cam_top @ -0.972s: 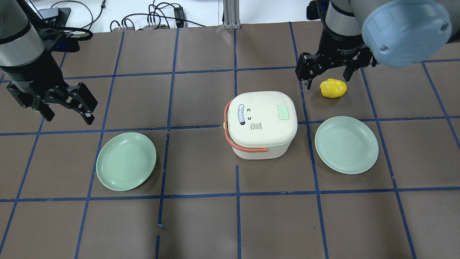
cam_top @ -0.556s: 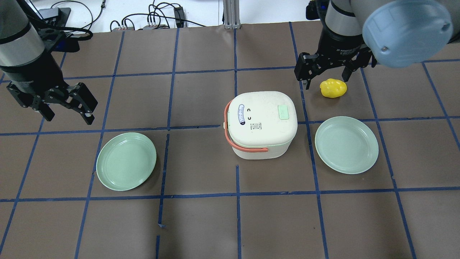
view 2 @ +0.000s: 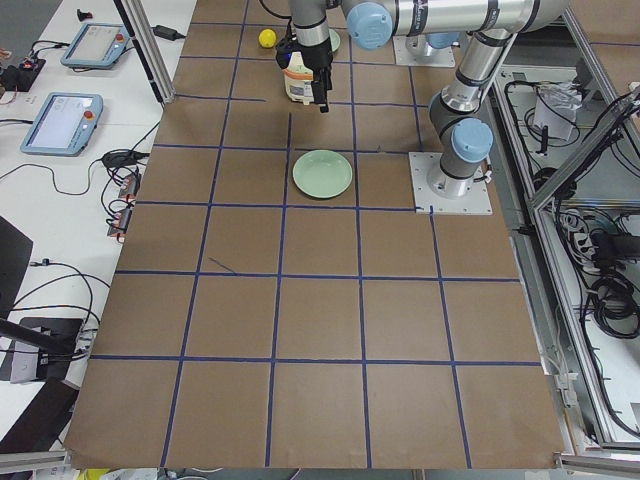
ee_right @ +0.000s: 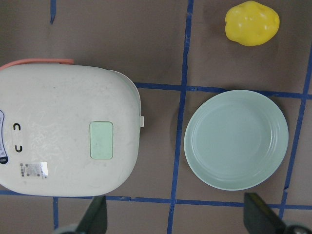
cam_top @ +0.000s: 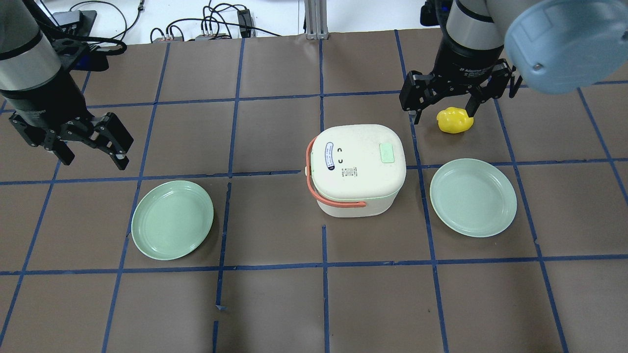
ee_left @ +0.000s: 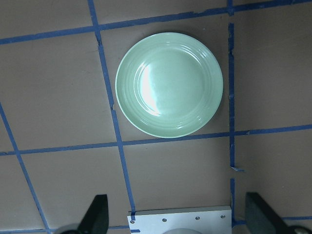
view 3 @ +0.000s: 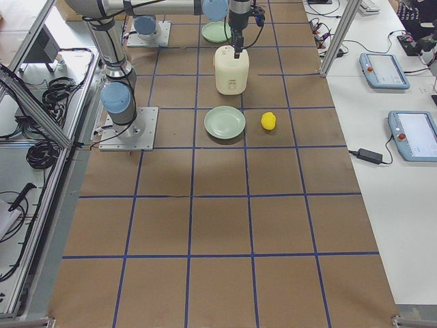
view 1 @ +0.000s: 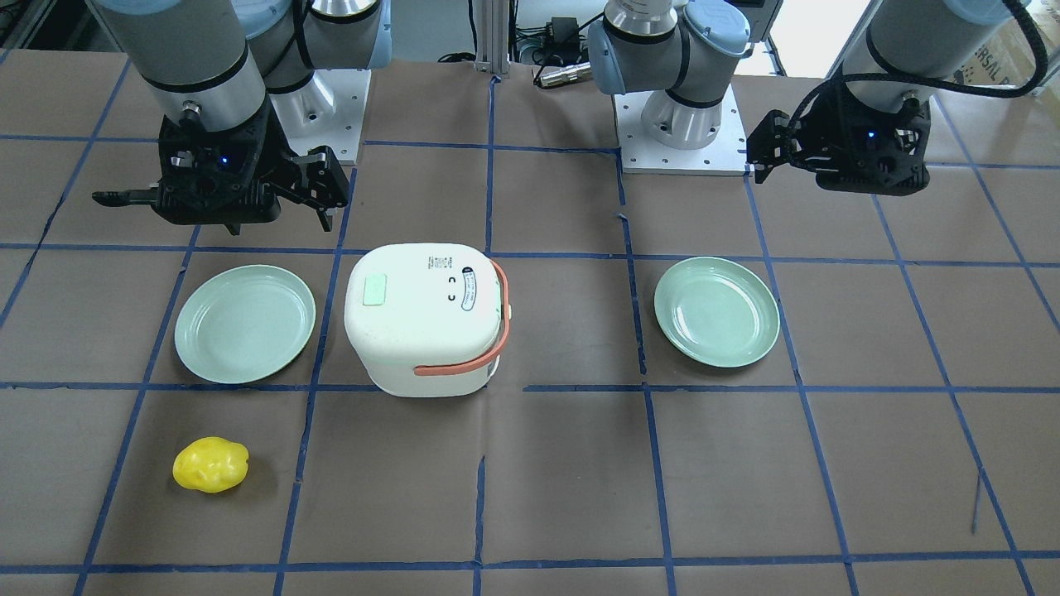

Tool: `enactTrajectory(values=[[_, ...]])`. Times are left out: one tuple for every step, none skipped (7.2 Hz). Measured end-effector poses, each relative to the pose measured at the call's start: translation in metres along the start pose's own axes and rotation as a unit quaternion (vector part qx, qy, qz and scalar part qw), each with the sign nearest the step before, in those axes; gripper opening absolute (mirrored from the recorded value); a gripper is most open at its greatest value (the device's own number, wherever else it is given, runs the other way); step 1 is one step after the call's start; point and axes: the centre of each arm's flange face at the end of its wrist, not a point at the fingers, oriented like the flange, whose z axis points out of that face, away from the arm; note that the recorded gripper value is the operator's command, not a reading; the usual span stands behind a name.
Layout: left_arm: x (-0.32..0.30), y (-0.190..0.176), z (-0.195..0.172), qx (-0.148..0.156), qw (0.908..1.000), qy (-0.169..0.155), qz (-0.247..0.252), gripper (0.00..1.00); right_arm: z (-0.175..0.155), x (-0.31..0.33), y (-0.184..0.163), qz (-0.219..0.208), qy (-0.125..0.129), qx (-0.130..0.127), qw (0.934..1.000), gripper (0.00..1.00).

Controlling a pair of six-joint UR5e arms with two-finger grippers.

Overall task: Press rice cooker button
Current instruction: 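Move the right gripper toward the white rice cooker's top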

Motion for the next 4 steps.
enactTrajectory(values=[[0.0,0.0,0.0,0.0,1.0,0.0,0.0,1.0,0.0033,0.0002,0.0026,0.006,-0.004,-0.005,1.0,1.0],[0.0,0.0,0.0,0.0,1.0,0.0,0.0,1.0,0.0043,-0.0005,0.0046,0.007,-0.004,-0.006,0.9999,1.0],[0.0,0.0,0.0,0.0,1.0,0.0,0.0,1.0,0.0038,-0.0003,0.0051,0.005,-0.001,-0.004,1.0,1.0],[0.0,0.0,0.0,0.0,1.0,0.0,0.0,1.0,0.0029,0.0009,0.0047,0.003,0.006,0.0,1.0,1.0]])
